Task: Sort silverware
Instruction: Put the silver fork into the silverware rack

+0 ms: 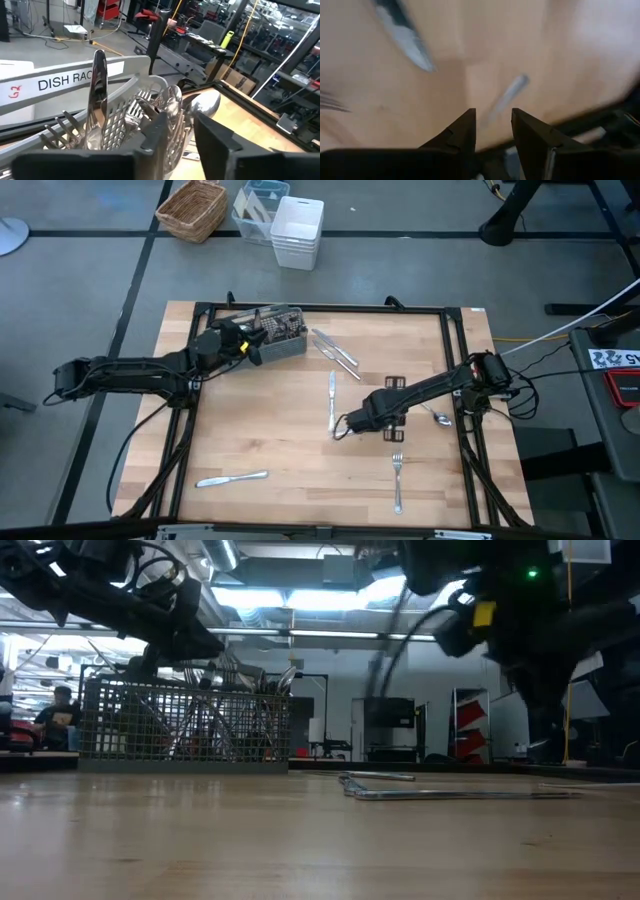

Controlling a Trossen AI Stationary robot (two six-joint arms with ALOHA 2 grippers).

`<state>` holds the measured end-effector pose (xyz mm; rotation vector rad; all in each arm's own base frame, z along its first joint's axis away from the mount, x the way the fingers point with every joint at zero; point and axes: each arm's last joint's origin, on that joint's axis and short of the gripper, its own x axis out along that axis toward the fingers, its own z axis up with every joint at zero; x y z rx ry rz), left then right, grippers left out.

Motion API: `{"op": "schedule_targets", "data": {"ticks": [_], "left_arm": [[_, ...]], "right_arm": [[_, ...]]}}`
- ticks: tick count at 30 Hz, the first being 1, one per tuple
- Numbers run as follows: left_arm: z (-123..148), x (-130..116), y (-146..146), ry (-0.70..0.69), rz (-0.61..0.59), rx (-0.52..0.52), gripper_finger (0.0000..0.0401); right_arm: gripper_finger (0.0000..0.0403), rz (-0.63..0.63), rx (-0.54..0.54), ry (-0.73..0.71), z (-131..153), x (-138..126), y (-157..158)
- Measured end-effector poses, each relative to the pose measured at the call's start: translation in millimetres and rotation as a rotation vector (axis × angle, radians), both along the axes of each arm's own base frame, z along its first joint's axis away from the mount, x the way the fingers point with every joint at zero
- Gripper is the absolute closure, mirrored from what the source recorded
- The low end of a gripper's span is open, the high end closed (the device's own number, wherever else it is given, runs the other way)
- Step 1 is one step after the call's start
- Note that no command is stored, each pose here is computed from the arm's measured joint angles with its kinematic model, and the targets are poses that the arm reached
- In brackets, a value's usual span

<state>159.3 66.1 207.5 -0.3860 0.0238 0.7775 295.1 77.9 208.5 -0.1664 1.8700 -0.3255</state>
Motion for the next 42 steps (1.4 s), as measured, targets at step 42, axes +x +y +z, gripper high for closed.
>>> {"op": "schedule_targets", "data": {"ticks": [42], "left_arm": [[17.4,-10.6,-4.1,-0.129,-0.009,0.039,0.0276]], "right_arm": [[0.0276,-0.469,0.234,-0.258,-68.0,-146.4,-69.3]]}}
